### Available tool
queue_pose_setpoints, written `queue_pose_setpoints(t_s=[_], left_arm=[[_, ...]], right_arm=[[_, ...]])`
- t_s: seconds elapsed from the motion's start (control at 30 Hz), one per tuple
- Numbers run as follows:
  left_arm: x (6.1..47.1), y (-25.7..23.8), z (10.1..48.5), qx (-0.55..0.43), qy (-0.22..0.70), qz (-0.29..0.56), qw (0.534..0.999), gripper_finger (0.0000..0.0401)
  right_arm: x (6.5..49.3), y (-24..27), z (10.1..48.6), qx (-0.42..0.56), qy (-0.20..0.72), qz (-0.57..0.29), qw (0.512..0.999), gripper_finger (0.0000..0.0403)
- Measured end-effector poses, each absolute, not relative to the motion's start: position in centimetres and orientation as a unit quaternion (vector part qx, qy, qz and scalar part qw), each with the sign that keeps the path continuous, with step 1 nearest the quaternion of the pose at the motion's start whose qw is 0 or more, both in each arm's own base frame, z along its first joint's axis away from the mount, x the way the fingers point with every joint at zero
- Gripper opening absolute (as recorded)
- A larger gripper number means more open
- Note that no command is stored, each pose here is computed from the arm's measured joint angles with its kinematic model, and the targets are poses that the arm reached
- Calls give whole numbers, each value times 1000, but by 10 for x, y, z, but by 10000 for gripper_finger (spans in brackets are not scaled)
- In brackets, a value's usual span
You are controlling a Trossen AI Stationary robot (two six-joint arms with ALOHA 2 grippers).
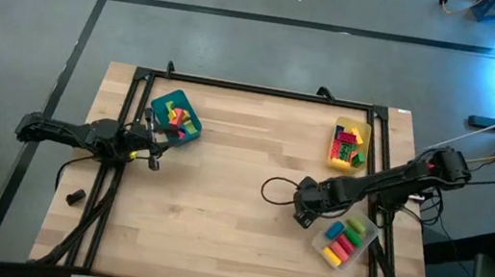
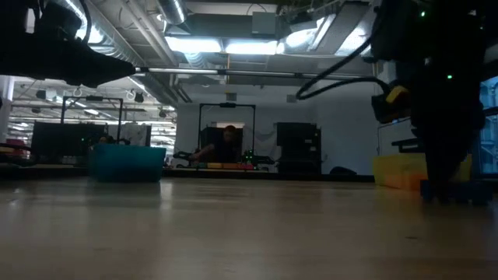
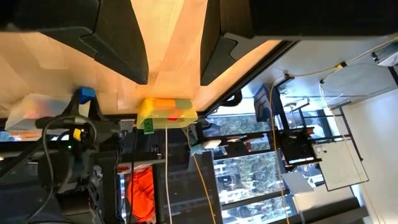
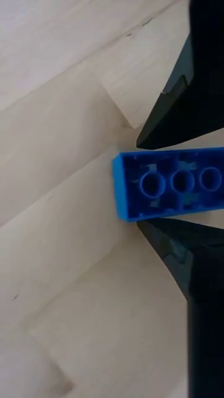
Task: Sort blocks by size
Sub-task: Put the blue game piece into the yellow bin
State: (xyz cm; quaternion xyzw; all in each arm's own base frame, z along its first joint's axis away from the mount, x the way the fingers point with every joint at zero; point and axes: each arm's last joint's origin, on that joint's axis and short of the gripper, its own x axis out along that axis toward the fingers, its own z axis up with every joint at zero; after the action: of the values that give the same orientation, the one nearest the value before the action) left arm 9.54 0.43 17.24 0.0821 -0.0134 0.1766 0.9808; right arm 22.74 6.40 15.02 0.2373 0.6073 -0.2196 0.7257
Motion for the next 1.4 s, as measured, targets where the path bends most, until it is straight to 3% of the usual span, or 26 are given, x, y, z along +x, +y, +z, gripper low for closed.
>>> queue_pose_setpoints(t_s=[0.17,0.3,0.5,0.8,0.97,1.2,1.4], left_arm=[[95,4,172,82,-13,177,981,131],[95,4,172,82,-13,177,981,131],[95,4,172,76,-14,177,981,131],[95,4,172,73,-15,176,982,131],[95,4,172,73,-15,176,982,131],[95,4,172,73,-15,176,982,131],[95,4,172,73,-15,176,982,131]], right_arm=[[229,64,145,232,614,-225,720,184],[229,64,145,233,616,-224,718,138],[229,64,149,220,626,-207,719,136],[246,44,203,143,658,-214,708,136],[247,16,224,105,681,-237,685,136],[230,-30,230,45,727,-306,613,136],[224,-65,230,28,735,-325,595,148]])
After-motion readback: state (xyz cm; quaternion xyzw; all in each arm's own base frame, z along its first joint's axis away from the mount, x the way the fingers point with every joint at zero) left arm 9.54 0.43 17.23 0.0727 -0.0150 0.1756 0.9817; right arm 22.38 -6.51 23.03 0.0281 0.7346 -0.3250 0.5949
